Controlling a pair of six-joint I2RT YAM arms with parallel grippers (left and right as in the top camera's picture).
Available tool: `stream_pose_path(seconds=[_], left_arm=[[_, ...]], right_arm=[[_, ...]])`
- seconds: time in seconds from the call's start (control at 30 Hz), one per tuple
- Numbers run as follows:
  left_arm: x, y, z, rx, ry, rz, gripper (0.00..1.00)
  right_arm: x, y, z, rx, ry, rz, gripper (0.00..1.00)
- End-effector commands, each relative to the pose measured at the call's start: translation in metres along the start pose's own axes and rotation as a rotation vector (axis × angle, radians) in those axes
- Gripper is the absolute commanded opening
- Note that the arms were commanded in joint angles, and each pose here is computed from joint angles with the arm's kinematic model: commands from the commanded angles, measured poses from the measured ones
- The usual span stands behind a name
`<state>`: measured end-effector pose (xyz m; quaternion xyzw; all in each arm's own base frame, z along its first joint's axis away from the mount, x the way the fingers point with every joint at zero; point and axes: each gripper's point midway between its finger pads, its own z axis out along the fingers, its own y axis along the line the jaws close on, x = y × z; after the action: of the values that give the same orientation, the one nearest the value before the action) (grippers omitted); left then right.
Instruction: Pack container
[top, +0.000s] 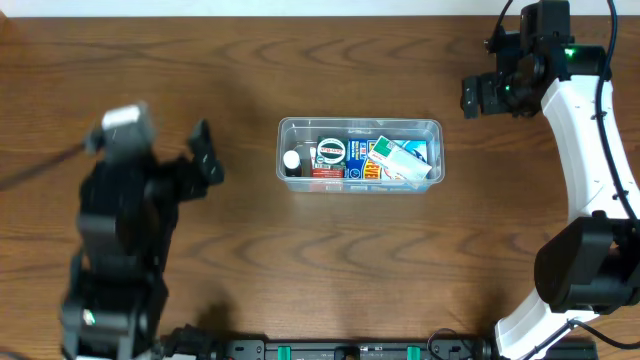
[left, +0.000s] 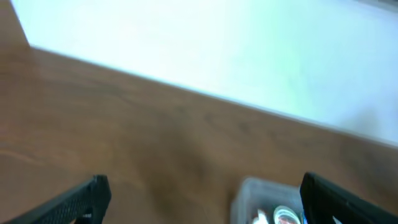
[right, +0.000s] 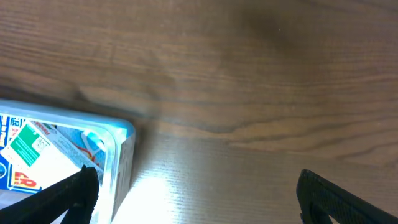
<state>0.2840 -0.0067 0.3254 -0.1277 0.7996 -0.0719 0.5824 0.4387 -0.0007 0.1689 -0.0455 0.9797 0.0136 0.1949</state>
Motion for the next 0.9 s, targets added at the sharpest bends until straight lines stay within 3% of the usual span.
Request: stream_pose_path(seconds=[0.0, 0.3, 0.47, 0.87], left_arm=[[0.034, 0.017, 0.002, 0.023, -0.033, -0.011, 0.98], [0.093, 0.043, 0.002, 0.117, -0.279, -0.026, 0.98], [0.119, 0.055, 0.008, 0.100, -0.278, -0.025, 0.98], [0.121, 0.056, 0.008, 0.099, -0.276, -0.026, 0.98]], right_arm=[[-0.001, -0.002, -0.003, 0.003, -0.007, 0.018, 0.99], [-0.001, -0.002, -0.003, 0.003, -0.007, 0.018, 0.99], [-0.001, -0.002, -0.003, 0.003, -0.007, 0.018, 0.99], [-0.001, -0.002, -0.003, 0.003, -0.007, 0.018, 0.99]])
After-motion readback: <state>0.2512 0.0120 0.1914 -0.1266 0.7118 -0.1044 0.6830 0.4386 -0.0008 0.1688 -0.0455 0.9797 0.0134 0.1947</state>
